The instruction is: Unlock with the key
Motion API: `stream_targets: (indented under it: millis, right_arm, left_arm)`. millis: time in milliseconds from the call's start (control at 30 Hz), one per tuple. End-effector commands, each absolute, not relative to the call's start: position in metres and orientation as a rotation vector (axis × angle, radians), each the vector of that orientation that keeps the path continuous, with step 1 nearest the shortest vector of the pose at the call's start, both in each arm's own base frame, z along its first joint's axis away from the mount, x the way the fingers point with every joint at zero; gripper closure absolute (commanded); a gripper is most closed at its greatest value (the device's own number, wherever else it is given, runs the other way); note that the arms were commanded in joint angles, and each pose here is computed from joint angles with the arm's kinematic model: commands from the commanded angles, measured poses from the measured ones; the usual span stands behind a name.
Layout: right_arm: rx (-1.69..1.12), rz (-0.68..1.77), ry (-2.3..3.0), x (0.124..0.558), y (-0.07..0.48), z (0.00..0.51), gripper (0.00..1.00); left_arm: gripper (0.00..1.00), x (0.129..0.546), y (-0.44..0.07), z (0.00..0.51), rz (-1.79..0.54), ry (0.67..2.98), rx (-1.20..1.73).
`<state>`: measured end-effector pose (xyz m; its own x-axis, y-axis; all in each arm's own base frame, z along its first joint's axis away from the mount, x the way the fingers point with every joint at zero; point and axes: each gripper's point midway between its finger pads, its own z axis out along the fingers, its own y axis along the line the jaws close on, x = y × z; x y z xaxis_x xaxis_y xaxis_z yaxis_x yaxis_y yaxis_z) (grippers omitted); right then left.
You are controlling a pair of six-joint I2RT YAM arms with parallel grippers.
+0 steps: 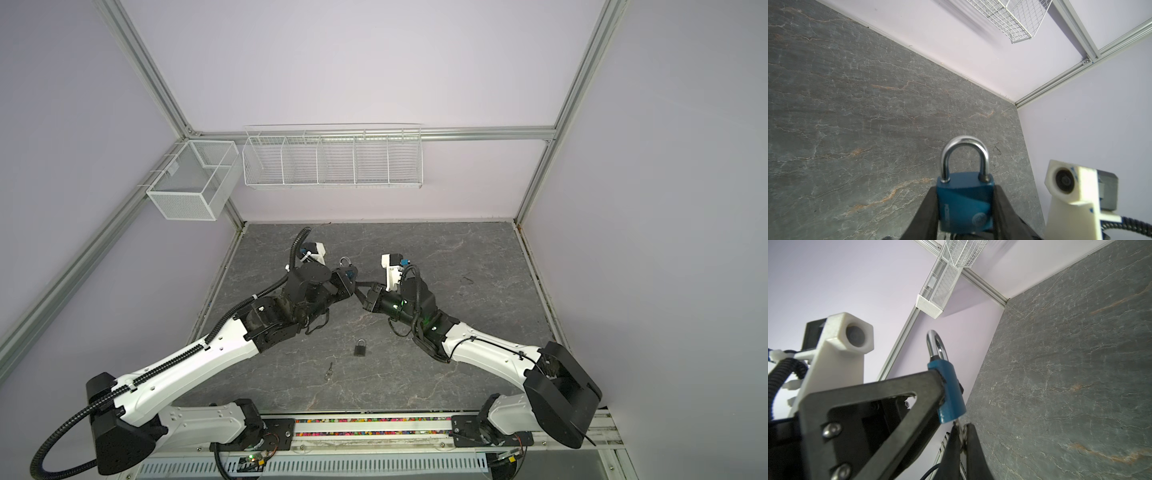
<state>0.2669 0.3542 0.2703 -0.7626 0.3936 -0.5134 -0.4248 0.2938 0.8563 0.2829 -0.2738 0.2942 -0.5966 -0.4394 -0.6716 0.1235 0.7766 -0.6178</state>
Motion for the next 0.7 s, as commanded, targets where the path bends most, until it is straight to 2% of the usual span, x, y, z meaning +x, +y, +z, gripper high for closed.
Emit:
stream_targets:
  millis: [0, 333, 667]
  right_arm:
    - [-0.064, 1.664, 1.745, 0.261, 0.357, 0.316, 0.94]
    - [-0.073, 1.775, 1.686, 0.253, 0.355, 0.341, 0.94]
    - [-0.052, 1.813, 1.624, 0.251, 0.348, 0.352, 0.94]
  left_arm:
    - [1.0, 0.271, -0.292, 0.31, -0.991, 2.052, -0.218]
    - [1.0, 0.267, -0.299, 0.298, -1.076, 2.078, -0.197]
    - [1.0, 0.259, -0.301, 0.308, -1.217, 2.021, -0.184]
